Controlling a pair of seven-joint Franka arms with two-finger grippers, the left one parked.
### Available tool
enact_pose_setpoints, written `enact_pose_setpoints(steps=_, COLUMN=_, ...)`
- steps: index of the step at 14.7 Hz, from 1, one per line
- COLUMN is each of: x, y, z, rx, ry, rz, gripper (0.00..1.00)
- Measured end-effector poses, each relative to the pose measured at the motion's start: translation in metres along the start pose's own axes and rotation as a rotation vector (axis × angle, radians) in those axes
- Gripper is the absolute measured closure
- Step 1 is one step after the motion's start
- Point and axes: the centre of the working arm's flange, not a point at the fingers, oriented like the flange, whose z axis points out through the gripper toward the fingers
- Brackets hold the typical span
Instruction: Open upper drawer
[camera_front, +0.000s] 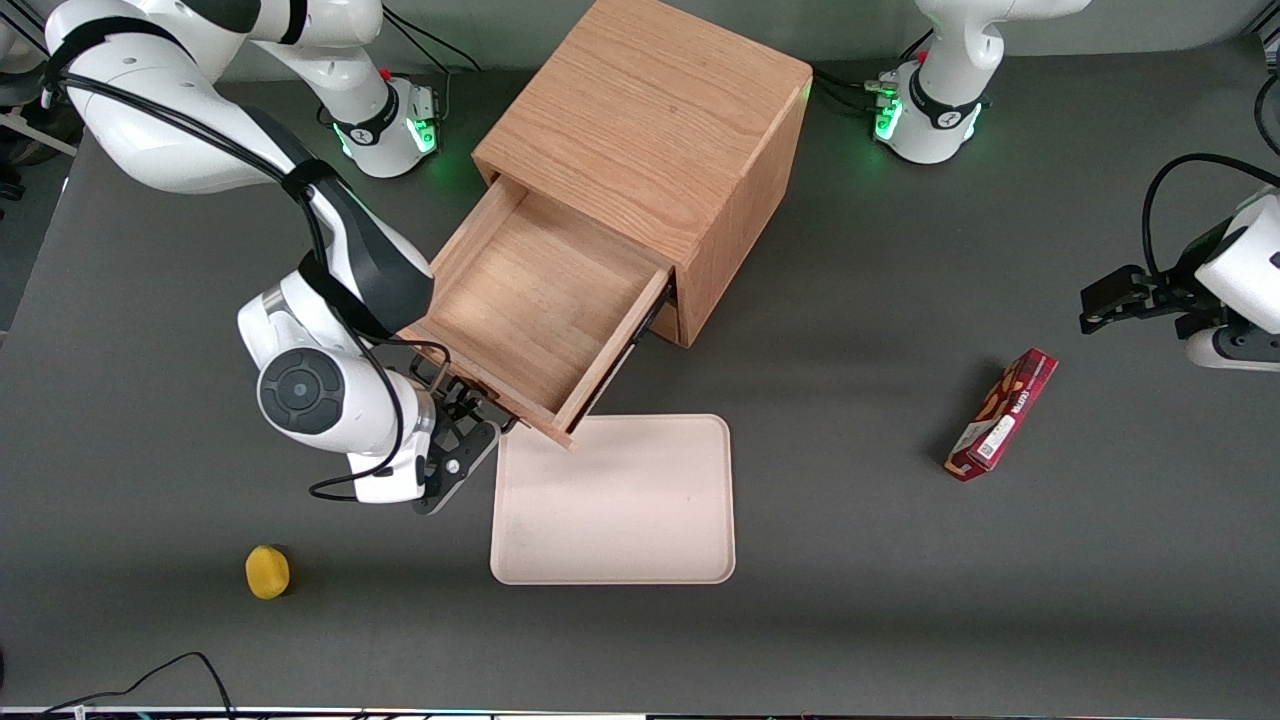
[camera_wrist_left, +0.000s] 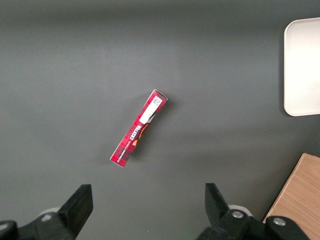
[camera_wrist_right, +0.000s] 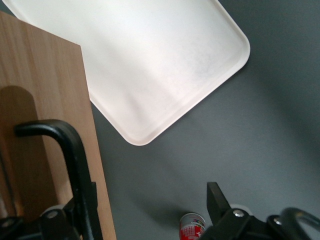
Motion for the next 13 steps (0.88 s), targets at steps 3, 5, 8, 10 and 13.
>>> enact_pose_setpoints(steps=3, x=-0.003, y=0.009, z=0.001, rx=0.001, ry=-0.008, rz=0.0, gripper=0.04)
enact_pose_setpoints(steps=5, x=-0.006, y=0.012, z=0.001, rx=0.003, ry=-0.02, rz=-0.005, gripper=0.04)
enact_pose_setpoints(steps=8, x=-0.009, y=0.016, z=0.001, rx=0.008, ry=-0.042, rz=-0.011, gripper=0.04)
enact_pose_setpoints(steps=10, x=-0.012, y=0.018, z=-0.001, rx=0.012, ry=-0.058, rz=-0.01, gripper=0.04)
enact_pose_setpoints(steps=13, x=-0.014, y=0.019, z=-0.002, rx=0.016, ry=-0.069, rz=-0.008, gripper=0.03)
